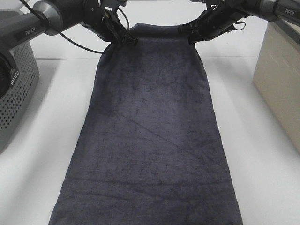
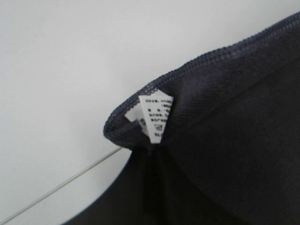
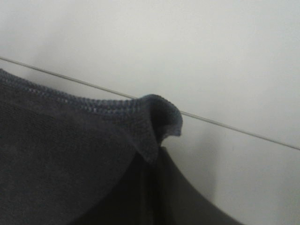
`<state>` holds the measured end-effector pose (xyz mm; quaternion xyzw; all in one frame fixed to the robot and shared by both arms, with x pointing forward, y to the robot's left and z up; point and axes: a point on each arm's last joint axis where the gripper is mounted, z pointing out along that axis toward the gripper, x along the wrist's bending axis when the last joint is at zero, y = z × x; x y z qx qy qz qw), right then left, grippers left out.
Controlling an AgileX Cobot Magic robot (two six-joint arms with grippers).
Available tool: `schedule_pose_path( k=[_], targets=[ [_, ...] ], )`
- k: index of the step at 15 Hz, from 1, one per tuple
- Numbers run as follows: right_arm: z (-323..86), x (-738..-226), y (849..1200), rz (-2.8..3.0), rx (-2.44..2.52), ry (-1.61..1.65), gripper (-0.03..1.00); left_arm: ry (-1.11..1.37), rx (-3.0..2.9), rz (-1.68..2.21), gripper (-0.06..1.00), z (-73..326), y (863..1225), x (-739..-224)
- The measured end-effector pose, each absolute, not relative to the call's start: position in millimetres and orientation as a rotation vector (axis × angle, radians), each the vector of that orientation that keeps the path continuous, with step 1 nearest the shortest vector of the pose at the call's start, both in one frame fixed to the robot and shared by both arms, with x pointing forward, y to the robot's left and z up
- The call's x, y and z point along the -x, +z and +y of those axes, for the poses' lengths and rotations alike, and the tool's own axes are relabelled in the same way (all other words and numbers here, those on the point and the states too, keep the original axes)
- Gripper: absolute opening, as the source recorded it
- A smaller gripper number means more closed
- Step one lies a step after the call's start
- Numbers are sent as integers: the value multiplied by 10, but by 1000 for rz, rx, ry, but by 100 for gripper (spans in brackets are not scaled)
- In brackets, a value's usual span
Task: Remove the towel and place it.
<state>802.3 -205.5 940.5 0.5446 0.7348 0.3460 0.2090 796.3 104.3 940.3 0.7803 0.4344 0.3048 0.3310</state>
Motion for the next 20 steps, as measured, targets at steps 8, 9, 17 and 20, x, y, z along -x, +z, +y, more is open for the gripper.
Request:
schedule_pose_path(
  k=[8, 9, 17, 20],
  targets=[
    [-2038, -8119, 9246, 1974, -1455, 1038, 2, 848, -2053, 1103, 2, 1059, 9063, -8035],
    [-2039, -8129, 9148, 1979, -1461, 1030, 2, 859, -2042, 1094, 2, 1054, 9037, -8046],
    [-2050, -8164, 8717, 1969, -1501, 1009, 27, 885, -1998, 1059, 4, 1027, 8710, -8094],
    [-2061, -8176, 8723, 1950, -1498, 1015, 66, 904, -1918, 1068, 35, 1086, 8758, -8143]
  ],
)
